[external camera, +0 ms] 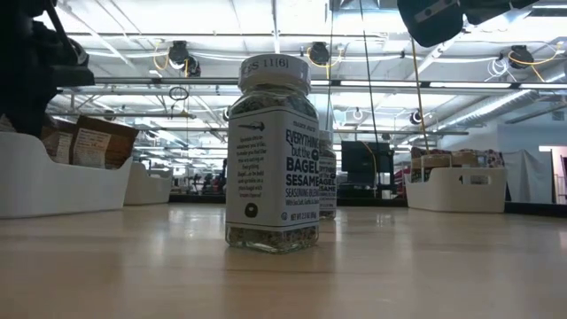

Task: Sort spices by type
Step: Put the orange seasoning pack into the left white bin

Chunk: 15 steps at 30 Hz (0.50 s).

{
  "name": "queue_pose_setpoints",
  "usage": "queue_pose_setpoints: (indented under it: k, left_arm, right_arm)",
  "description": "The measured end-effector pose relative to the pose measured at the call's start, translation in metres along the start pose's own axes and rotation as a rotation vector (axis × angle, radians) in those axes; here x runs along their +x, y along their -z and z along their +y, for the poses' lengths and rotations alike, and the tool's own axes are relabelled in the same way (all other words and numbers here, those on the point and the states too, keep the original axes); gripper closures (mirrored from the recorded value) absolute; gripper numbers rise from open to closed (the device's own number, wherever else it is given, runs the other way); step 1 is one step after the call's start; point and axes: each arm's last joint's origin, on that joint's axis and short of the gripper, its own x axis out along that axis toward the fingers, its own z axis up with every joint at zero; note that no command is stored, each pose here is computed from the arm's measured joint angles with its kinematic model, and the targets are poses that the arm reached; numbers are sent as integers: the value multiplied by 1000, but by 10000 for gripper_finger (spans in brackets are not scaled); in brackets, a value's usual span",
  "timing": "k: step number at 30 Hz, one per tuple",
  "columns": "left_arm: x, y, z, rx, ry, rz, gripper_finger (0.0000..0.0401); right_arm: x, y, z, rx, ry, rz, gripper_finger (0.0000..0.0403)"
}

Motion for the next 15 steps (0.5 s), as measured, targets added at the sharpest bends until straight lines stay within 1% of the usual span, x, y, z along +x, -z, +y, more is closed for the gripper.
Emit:
queue_pose_setpoints:
  k: [4,7,10,15]
  left_arm:
    - [0,0,-1,-2,6,5,396]
    - [0,1,-1,21,-2,37,383]
    - [0,3,-1,28,-10,82,352]
    - [0,3,0,25,-13,80,287]
  right_arm:
    - [0,0,0,0,0,0,403]
    - [0,0,0,0,0,0,403]
    - [0,0,0,0,0,0,403]
    - [0,0,0,0,0,0,403]
